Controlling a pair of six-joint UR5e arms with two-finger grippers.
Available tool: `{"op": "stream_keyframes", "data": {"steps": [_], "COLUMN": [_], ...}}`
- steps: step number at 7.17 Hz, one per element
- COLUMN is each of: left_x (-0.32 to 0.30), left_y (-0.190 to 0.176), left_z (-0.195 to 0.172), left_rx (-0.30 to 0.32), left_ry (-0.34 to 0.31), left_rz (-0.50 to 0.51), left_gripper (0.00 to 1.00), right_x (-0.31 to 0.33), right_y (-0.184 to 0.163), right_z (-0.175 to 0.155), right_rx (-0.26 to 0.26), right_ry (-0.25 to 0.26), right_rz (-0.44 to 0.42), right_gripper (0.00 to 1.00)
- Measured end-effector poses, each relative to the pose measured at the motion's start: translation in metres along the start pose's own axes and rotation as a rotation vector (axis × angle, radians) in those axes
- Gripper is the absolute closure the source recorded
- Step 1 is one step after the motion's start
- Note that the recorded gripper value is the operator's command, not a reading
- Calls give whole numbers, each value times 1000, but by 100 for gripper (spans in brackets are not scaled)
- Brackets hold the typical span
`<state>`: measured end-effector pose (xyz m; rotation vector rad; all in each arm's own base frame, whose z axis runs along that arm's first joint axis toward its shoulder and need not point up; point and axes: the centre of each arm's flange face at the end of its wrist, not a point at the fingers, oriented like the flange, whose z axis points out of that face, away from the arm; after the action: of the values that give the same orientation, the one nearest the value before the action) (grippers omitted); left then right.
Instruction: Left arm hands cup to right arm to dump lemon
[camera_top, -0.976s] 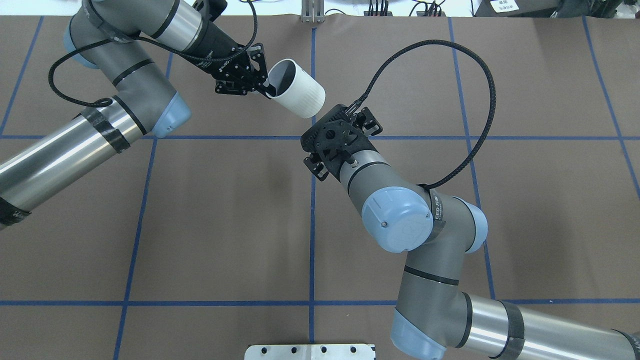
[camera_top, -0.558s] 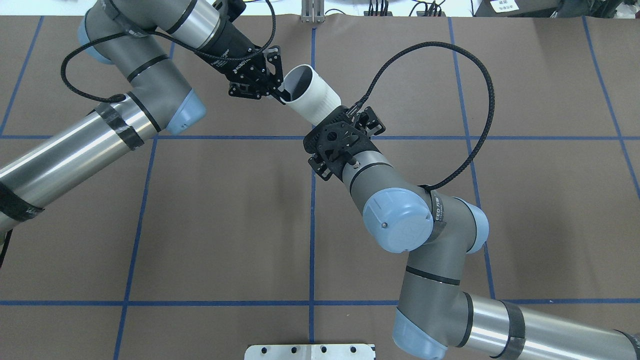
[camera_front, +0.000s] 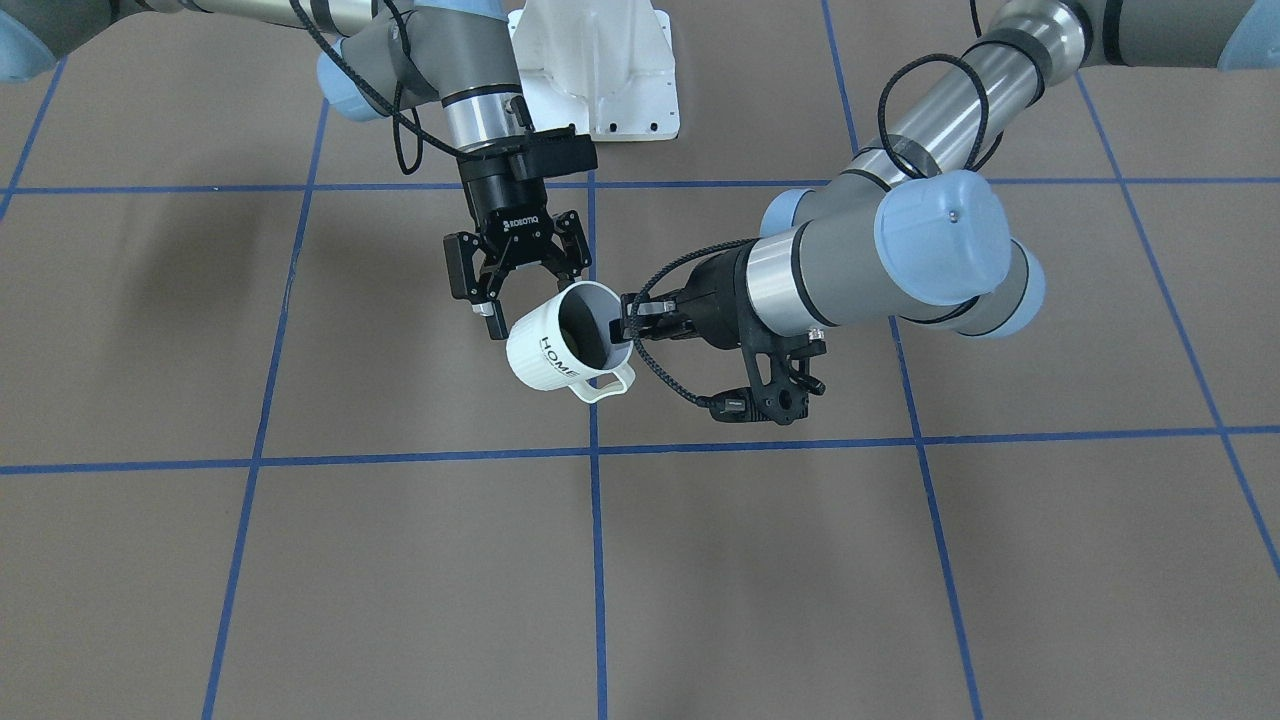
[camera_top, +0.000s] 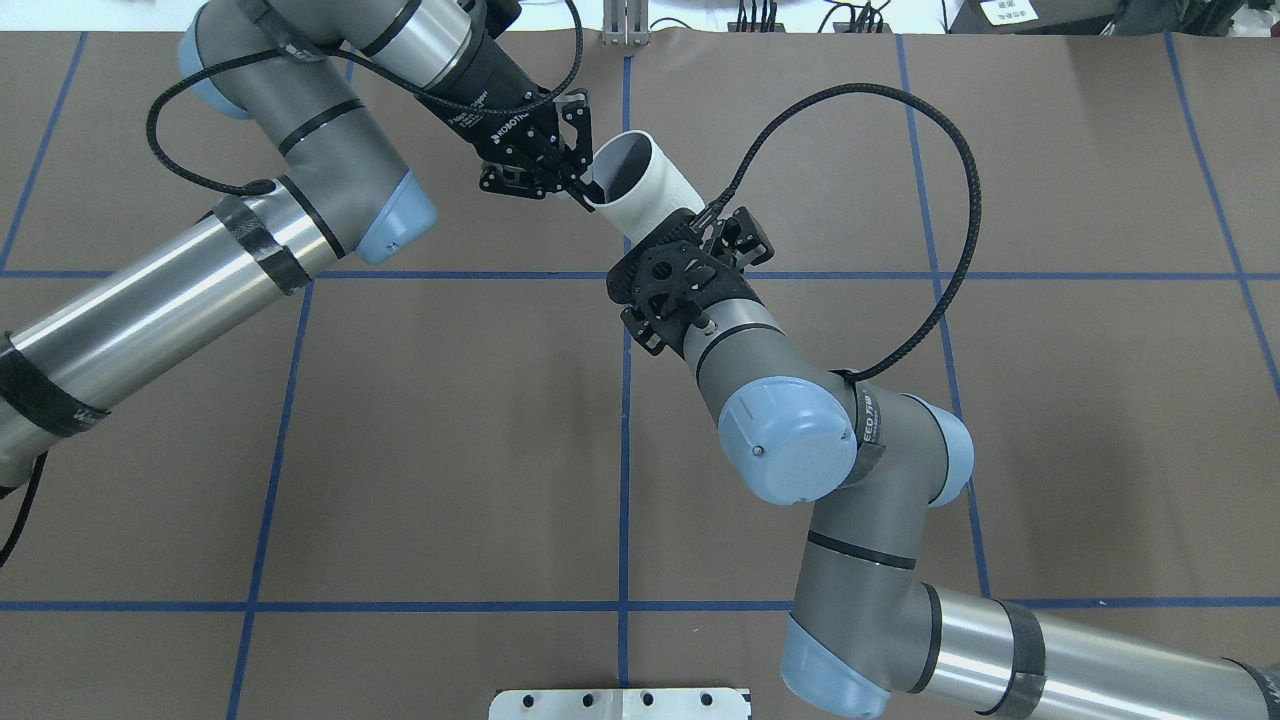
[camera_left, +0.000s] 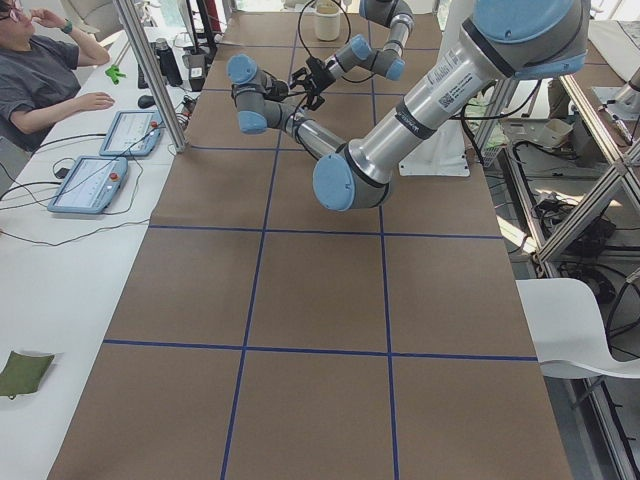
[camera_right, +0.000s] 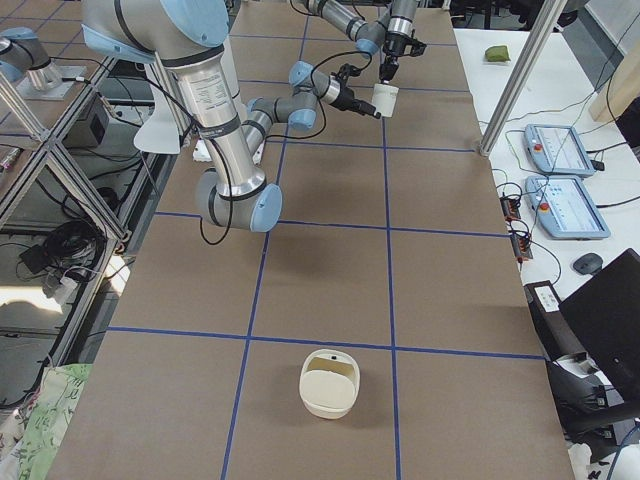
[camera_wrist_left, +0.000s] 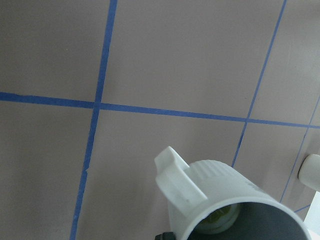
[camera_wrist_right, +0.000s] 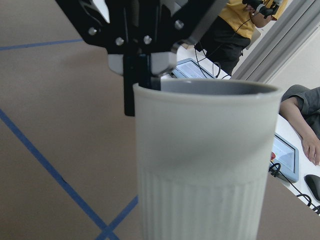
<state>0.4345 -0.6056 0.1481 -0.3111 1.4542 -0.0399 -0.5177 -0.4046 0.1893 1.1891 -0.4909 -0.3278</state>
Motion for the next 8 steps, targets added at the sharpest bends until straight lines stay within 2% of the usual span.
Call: {"op": "stream_keyframes", "data": {"steps": [8], "left_x": [1], "left_y": [4], "left_z": [12], "left_rx": [-16], "left_ry": [-10], "left_rz": [-10], "left_gripper": [100], "right_x": [0], "right_y": [0], "right_z": [1], "right_rx": [0], "right_ry": [2], "right_rz": [0], "right_gripper": [0]}}
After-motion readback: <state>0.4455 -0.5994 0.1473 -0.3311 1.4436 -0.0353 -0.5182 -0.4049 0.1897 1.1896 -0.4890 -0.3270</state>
